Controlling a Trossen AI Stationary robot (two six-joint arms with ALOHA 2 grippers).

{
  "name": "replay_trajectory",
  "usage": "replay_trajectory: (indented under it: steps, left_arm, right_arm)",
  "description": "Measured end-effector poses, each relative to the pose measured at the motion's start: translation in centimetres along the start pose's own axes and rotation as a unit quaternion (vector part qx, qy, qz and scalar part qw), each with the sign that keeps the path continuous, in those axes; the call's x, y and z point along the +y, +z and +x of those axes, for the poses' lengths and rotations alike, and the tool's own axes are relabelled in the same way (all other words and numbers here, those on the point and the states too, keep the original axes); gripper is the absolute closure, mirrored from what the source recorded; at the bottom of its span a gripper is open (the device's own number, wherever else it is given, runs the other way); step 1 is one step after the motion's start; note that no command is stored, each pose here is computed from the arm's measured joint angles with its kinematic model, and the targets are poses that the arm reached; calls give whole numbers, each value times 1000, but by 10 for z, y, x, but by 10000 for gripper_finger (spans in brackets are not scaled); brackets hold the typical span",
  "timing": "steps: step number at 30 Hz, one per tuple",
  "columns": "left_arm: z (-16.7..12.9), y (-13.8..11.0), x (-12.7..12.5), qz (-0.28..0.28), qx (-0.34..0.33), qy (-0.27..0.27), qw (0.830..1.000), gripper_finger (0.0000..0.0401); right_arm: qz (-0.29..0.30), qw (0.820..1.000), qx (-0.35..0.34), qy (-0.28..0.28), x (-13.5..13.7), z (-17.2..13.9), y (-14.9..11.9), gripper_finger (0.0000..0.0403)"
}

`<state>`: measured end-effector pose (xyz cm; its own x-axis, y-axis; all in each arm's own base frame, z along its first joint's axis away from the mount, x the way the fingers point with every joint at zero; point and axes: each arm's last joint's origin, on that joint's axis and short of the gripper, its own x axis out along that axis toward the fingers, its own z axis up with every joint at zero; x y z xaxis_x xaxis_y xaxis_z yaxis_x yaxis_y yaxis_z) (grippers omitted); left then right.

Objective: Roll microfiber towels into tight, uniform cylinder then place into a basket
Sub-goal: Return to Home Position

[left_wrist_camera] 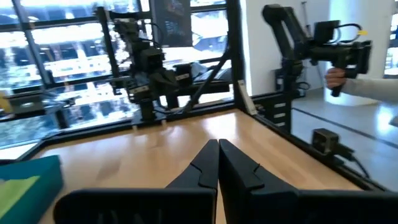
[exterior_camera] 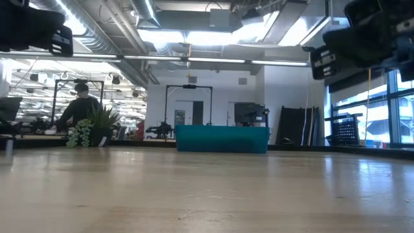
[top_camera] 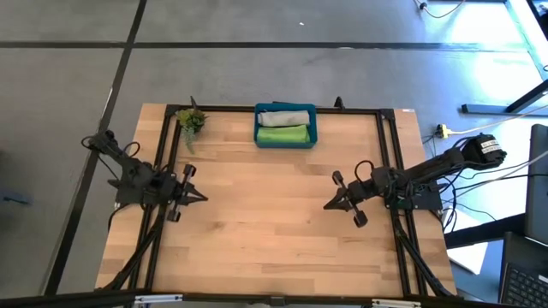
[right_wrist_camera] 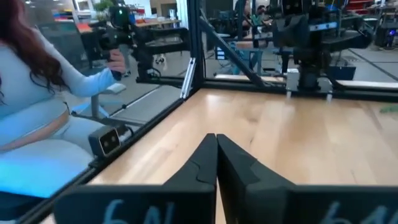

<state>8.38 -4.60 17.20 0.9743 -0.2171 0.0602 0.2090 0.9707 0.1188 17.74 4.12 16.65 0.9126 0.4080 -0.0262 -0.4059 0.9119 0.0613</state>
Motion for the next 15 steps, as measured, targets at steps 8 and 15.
replay_trajectory:
  steps: [8,15]
  left_arm:
    - [2,-1,5,14,5,26,1000,400]
    - [2,-1,5,15,6,28,999,397]
  right_arm:
    - [1,998,30,-63,-1,-16,-23,390]
    - [6,996,52,-73,-1,-20,-32,389]
